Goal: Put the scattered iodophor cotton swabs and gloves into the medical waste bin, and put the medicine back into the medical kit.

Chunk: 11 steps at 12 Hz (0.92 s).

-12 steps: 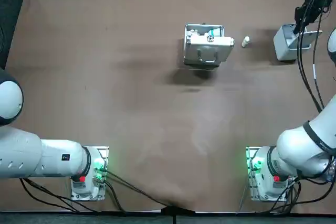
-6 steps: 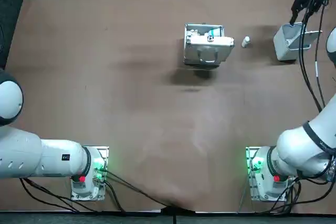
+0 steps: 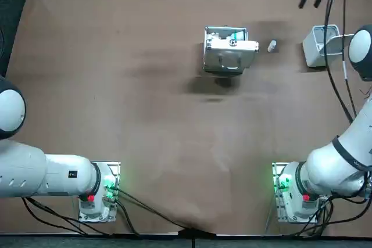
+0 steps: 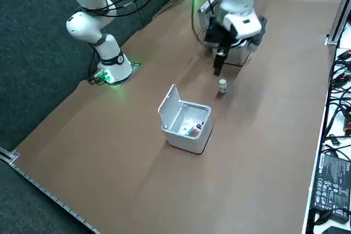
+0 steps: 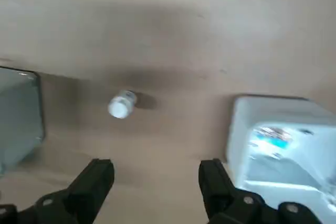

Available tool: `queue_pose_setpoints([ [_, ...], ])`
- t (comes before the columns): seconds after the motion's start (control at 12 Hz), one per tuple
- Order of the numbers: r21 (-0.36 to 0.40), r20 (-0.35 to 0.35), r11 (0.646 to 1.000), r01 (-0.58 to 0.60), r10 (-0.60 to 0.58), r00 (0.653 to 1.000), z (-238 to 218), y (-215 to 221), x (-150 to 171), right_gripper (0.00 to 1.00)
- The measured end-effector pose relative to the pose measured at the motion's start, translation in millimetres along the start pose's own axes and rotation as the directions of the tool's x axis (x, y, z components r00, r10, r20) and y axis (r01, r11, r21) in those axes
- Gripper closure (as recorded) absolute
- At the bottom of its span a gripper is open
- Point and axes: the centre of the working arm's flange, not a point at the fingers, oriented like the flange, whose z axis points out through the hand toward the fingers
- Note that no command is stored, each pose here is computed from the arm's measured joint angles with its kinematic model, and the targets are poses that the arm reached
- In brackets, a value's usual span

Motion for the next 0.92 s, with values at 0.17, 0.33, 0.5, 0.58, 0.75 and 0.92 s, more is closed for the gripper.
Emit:
queue_pose_setpoints([
  [0.17, -0.005, -0.026, 0.999, 0.045, -0.045, 0.999, 13.4, -52.7, 13.8, 0.0],
  [0.33, -0.009, -0.052, 0.999, 0.035, -0.036, 0.998, 29.1, -63.4, 18.7, 0.0],
  [0.5, -0.004, -0.08, 1.0, 0.006, -0.006, 0.997, 46.6, -64.4, 19.4, 0.0],
  [0.58, -0.002, -0.099, 1.0, -0.017, 0.017, 0.995, 57.8, -68.0, 19.5, 0.0],
  [0.75, -0.001, -0.141, 0.998, -0.062, 0.061, 0.988, 84.2, -81.5, 19.0, 0.0],
  [0.92, 0.002, -0.165, 0.995, -0.097, 0.096, 0.982, 109.1, -100.1, 16.9, 0.0],
])
